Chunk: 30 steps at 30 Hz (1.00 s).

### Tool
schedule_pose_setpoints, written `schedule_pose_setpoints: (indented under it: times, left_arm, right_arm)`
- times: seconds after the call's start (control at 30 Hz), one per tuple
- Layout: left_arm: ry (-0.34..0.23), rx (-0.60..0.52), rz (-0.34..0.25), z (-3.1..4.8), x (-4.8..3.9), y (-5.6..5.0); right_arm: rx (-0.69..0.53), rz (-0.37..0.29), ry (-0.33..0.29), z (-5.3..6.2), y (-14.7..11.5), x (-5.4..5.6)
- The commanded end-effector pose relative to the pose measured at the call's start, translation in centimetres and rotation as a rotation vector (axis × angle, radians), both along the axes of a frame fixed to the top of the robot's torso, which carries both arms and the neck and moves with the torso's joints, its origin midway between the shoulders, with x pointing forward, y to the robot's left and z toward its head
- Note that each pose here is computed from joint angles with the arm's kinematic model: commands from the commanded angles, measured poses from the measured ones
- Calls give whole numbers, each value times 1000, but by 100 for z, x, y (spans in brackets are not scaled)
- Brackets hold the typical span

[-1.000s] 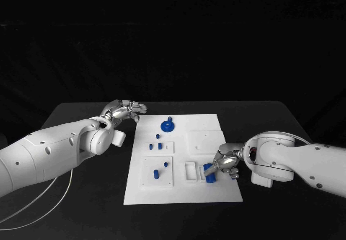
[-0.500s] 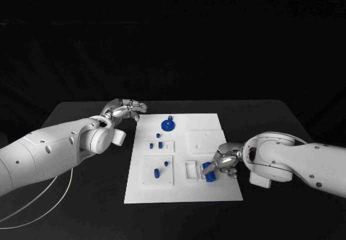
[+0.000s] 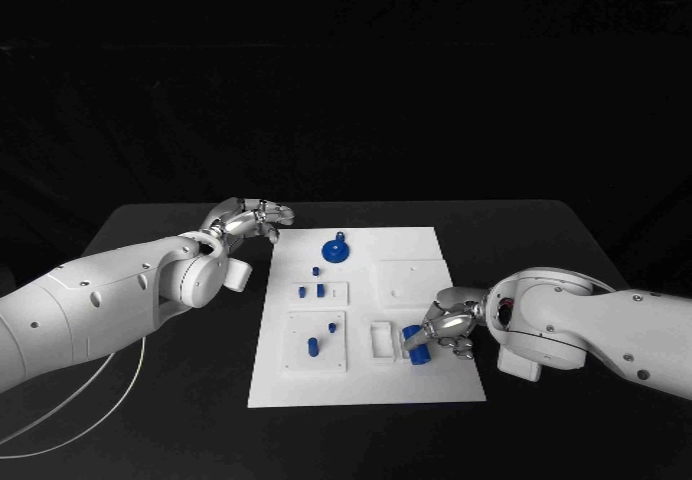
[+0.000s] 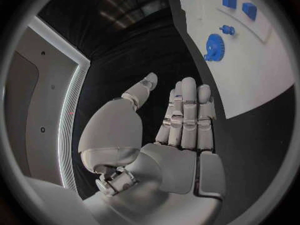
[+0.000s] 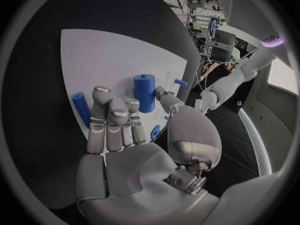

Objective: Assemble the parts on the task board

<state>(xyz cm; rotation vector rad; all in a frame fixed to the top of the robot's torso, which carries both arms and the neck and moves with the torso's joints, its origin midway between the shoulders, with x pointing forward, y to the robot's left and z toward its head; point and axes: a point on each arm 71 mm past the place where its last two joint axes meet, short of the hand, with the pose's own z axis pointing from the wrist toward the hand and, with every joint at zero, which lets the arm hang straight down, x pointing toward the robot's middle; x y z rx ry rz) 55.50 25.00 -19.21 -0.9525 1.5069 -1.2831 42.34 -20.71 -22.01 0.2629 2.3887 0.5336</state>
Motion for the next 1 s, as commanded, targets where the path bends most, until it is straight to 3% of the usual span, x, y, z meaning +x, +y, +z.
schedule_pose_setpoints:
  times: [0.03, 0.23, 0.33, 0.7, 1.0]
  left_arm:
    - [-9, -4, -9, 16, -1, -9]
    - [-9, -4, -10, 18, 0, -14]
    - [-9, -5, -13, 18, -1, -22]
    - [-11, -6, -13, 27, -1, -18]
    - [-12, -5, -10, 28, 2, 5]
  right_arm:
    - [59, -44, 1, 35, 10, -26]
    - [101, -68, 1, 142, 31, -9]
    - [134, -88, 32, 166, 56, -14]
    - [128, -65, 57, 133, 222, 40]
    - [84, -16, 35, 108, 314, 80]
